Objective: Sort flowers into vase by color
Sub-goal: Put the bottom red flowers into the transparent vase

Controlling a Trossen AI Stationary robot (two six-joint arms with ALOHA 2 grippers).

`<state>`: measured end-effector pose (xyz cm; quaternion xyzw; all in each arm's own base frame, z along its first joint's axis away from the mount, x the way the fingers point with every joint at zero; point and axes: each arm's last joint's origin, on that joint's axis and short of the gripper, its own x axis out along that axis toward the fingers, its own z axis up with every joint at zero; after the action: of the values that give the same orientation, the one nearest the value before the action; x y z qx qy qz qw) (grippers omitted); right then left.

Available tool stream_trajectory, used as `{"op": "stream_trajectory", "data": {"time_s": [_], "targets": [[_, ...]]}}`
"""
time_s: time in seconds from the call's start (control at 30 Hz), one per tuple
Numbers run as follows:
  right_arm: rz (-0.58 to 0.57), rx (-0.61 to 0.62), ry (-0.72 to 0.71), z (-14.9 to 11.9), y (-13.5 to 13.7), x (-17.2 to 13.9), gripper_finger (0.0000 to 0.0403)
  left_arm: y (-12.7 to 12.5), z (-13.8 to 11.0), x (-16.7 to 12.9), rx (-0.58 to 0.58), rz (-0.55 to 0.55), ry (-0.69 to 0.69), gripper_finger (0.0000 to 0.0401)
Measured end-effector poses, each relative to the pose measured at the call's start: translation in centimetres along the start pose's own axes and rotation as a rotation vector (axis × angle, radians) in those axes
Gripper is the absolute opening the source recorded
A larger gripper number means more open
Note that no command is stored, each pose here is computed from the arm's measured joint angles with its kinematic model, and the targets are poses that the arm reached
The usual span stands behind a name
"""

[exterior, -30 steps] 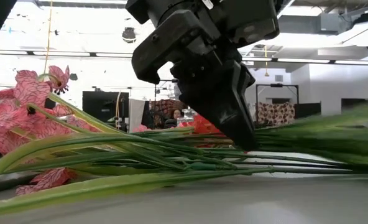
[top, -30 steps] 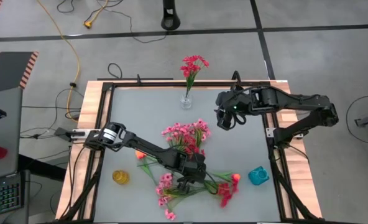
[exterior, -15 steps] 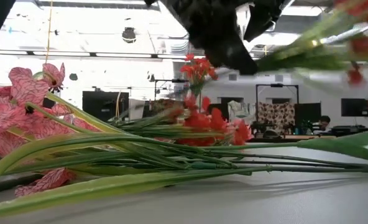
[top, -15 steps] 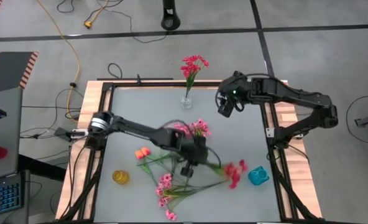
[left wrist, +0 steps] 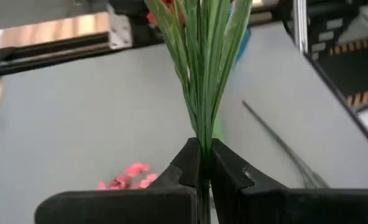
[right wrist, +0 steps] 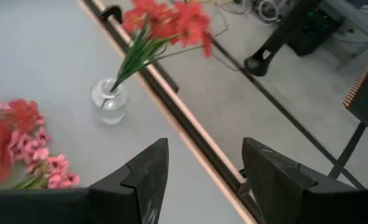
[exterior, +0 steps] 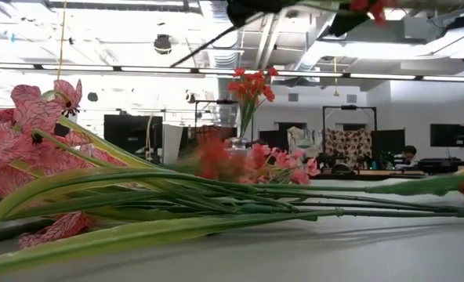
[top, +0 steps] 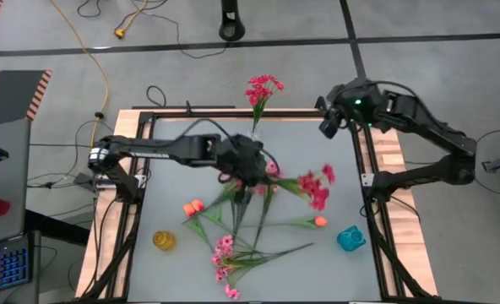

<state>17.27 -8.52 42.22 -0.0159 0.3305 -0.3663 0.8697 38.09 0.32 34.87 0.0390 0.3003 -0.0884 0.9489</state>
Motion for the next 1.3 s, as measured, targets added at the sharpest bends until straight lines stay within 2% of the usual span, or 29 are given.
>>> {"op": "stream_trajectory", "data": {"time_s": [0.23, 0.4, 0.7, 0.8, 0.97, 1.1, 1.3], "targets": [[-0.014, 0.022, -0.015, -0.2, -0.6, -0.6, 0.023, 2.4, 1.3, -1.5, -0.116, 0.045, -0.16, 0.0], [-0.011, 0.011, 0.001, -0.3, -0.2, 0.2, 0.023, 5.0, 1.7, -2.2, -0.131, 0.126, -0.248, 0.0], [-0.009, 0.007, 0.007, -3.1, 0.2, 1.0, 0.023, 9.5, 0.8, -3.9, -0.129, 0.249, -0.31, 0.0], [-0.01, 0.015, -0.009, -4.0, 0.3, 1.2, 0.023, 10.9, -0.5, -3.3, -0.146, 0.264, -0.395, 0.0], [-0.011, 0.063, -0.022, -5.6, 0.4, 1.2, 0.023, 13.0, -4.4, -3.7, -0.198, 0.306, -0.555, 0.0], [-0.01, 0.098, -0.021, -6.5, 0.6, 1.6, 0.023, 14.0, -8.3, -4.3, -0.231, 0.391, -0.723, 0.0], [0.001, 0.132, -0.018, -7.5, 1.4, 3.3, 0.023, 14.0, -12.7, -5.6, -0.178, 0.591, -1.005, 0.0]]}}
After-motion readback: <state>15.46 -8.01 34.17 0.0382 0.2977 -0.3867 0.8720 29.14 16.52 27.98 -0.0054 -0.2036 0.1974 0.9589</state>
